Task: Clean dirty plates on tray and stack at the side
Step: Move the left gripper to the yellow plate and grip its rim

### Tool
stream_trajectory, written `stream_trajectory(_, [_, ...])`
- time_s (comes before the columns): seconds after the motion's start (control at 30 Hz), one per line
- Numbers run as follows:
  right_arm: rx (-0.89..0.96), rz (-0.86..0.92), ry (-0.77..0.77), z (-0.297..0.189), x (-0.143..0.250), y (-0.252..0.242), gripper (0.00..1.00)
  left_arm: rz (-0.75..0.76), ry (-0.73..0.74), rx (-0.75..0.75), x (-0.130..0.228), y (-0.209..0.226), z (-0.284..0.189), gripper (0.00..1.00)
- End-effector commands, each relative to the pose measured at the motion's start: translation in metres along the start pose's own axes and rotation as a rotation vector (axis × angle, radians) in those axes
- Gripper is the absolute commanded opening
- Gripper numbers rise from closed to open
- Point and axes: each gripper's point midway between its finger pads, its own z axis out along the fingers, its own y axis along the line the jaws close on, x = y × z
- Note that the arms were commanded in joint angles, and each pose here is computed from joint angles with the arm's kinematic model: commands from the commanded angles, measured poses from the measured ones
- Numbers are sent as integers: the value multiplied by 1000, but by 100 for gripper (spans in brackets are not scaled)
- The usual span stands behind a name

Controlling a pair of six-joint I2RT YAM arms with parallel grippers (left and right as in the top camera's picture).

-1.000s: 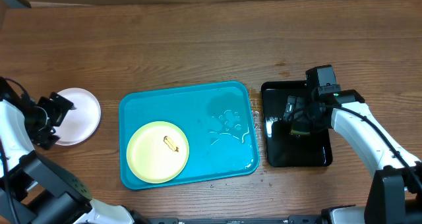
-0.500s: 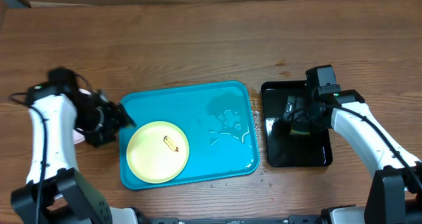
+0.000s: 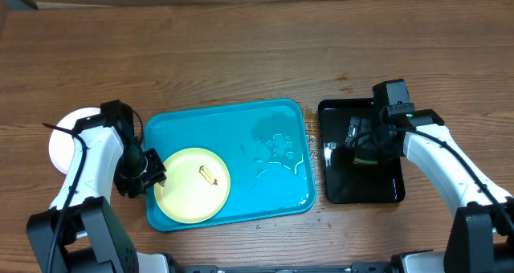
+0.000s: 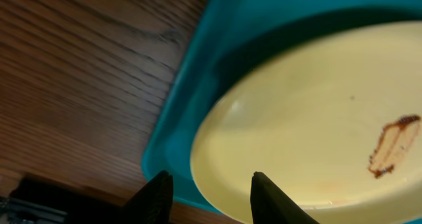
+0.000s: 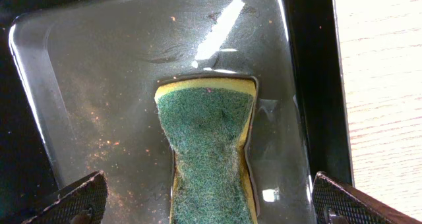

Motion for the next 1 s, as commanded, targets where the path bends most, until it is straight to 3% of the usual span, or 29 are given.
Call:
stream_trajectory(0.0, [-4,4,-12,-2,-4,1,100,-82,-51,-114,-8,20,0,39])
stream_trajectory(0.57, [-4,4,-12,-2,-4,1,100,-12,44,3,19,4,41,30])
stream_trajectory(0.77, [-4,4,-12,-2,-4,1,100,-12,41,5,19,4,42,11])
stream_trajectory(0.97, [-4,4,-12,-2,-4,1,100,-11,46,35,22,0,50,10])
